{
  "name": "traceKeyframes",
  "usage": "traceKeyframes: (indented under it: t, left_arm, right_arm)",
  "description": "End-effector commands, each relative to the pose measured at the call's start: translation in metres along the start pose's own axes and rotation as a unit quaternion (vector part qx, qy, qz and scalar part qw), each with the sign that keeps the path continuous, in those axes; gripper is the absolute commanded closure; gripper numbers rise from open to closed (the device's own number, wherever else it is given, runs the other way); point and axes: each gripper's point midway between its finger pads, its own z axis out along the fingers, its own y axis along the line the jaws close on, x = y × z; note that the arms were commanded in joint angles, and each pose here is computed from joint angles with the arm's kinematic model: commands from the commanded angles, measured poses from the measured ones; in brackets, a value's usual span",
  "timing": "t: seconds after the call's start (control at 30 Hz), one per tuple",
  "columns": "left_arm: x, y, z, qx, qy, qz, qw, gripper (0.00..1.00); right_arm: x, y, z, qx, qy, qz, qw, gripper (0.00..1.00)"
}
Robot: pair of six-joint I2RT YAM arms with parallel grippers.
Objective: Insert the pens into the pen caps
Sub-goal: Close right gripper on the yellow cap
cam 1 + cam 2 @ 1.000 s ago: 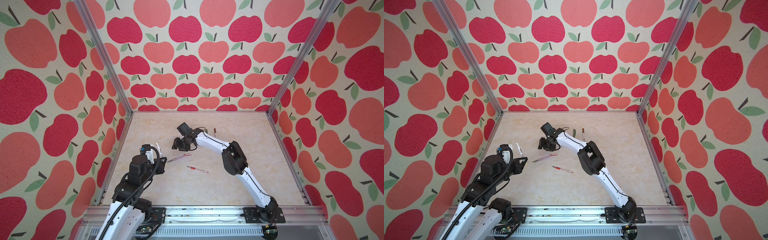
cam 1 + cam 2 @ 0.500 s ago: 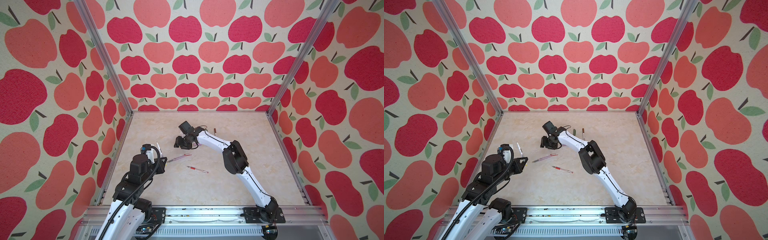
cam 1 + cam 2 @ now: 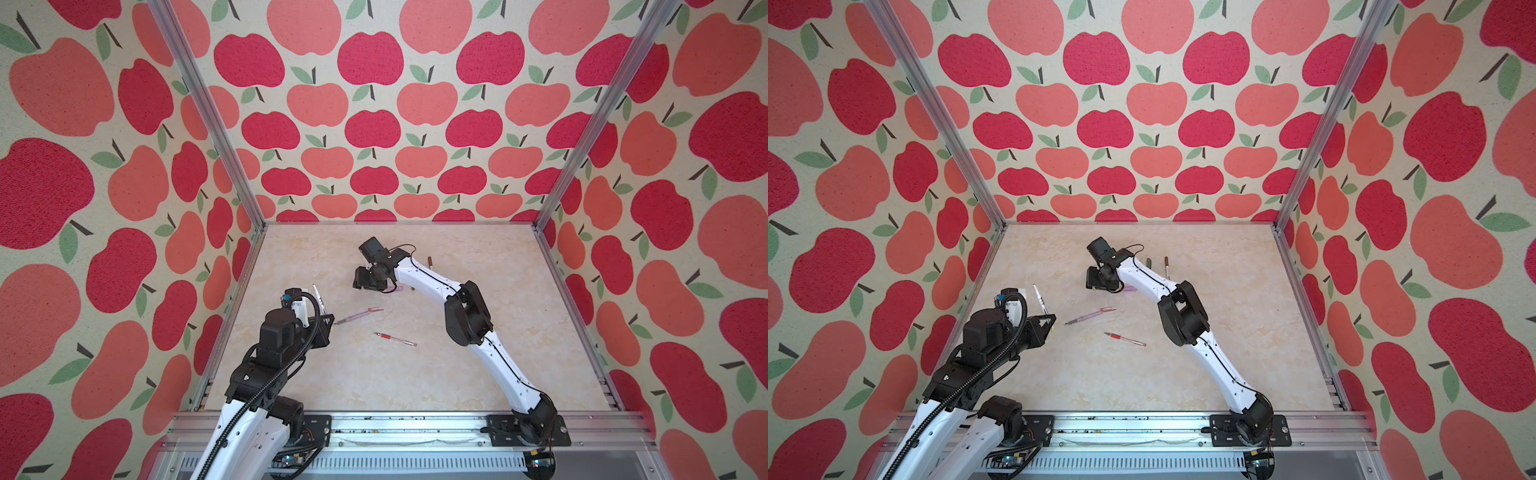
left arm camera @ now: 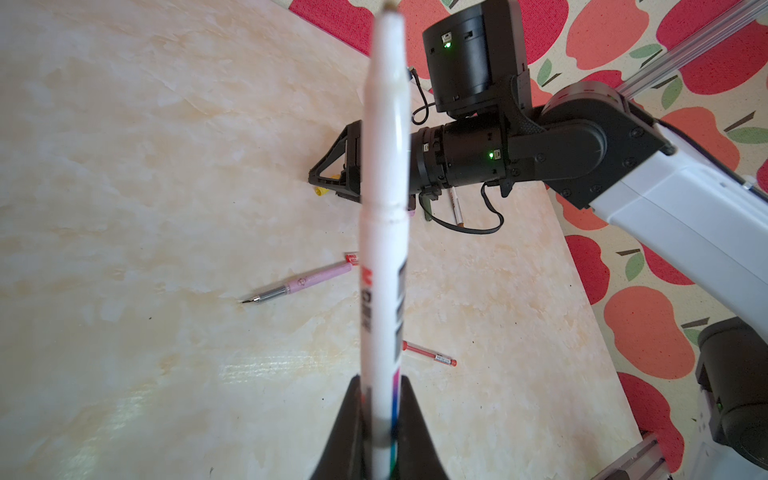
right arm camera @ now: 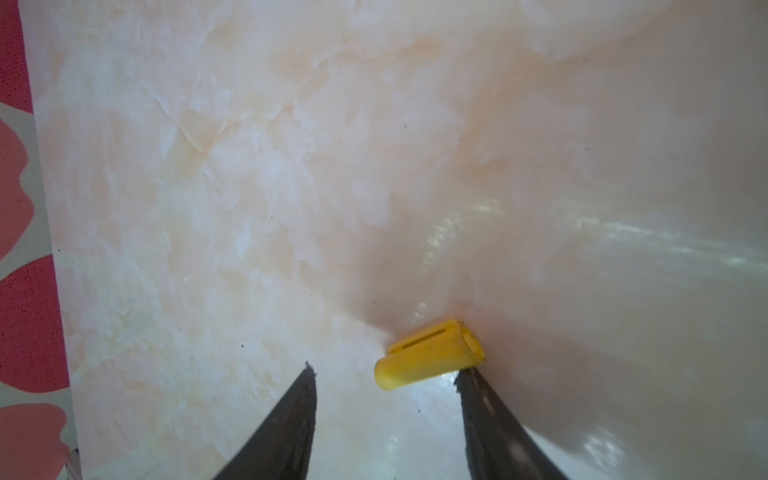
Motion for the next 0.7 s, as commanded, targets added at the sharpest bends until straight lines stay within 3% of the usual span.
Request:
traceKeyframes:
  t: [0.0, 0.43, 0.67]
  left_arm:
    - [-0.013, -0.009, -0.008, 0.014, -0.023, 0.011, 1.000, 1.00]
    - [-0.014, -0.010, -0.014, 0.019, -0.035, 0.011, 0.999, 1.00]
    - [-0.014, -0.009, -0.018, 0.016, -0.039, 0.016, 0.999, 1.00]
  right_arm:
    - [0.043, -0.079, 0.040, 0.129, 0.072, -0.004, 0.989, 0.43]
    - [0.048, -0.111, 0.026, 0.219, 0.106, -0.093, 0.966, 0.54]
    - [0.049, -0.109, 0.026, 0.212, 0.111, -0.104, 0.965, 0.55]
